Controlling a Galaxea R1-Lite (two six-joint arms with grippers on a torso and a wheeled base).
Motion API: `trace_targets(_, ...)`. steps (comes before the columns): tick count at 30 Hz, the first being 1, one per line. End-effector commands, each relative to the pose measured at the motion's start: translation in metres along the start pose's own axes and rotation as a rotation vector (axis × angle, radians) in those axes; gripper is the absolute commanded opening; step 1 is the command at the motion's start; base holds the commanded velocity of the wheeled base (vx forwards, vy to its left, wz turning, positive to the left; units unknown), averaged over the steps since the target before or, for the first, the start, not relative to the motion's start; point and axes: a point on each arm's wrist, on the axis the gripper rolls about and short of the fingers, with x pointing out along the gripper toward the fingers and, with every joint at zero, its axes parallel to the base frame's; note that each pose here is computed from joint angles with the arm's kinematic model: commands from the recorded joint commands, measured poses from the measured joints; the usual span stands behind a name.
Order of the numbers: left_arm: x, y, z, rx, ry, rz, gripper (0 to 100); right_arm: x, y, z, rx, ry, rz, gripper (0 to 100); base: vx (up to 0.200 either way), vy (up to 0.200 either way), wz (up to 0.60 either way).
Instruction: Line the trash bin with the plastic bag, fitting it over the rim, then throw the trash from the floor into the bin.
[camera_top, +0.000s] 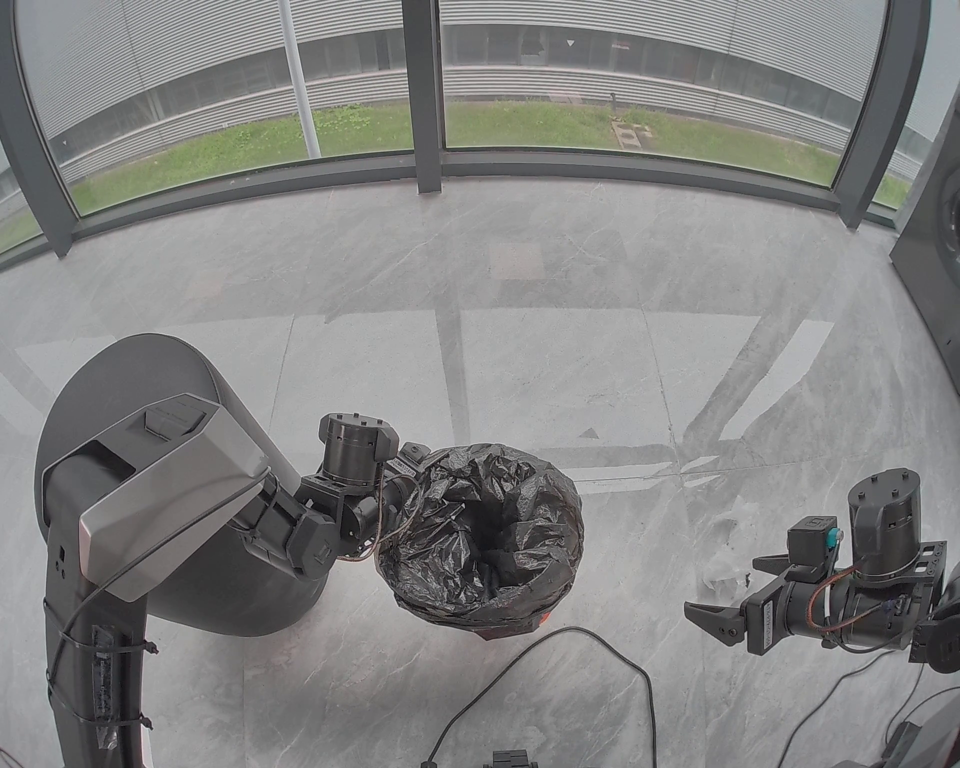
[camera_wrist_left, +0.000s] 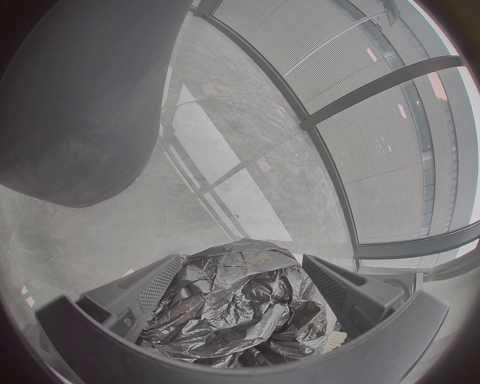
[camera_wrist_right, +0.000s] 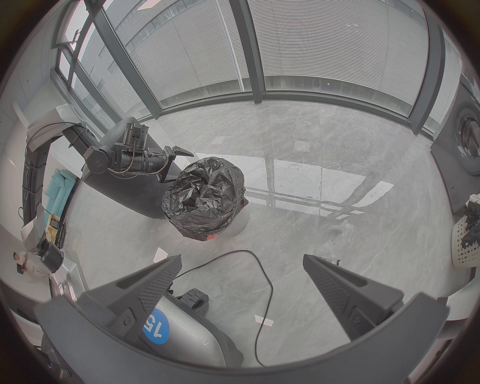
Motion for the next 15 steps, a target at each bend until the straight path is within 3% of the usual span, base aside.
trace_targets(1,-0.003,-0.001,0.003,-0.005,-0.005,0.000,100,0.001,0.000,0.000,0.000,0.005,-0.002,100,0.000,0.000,0.00)
trace_targets(15,-0.019,-0.006,0.021,-0.022,-0.034,-0.012,100,0.003,0.000,0.000,-0.001,0.008,-0.002,100,0.000,0.000,0.00)
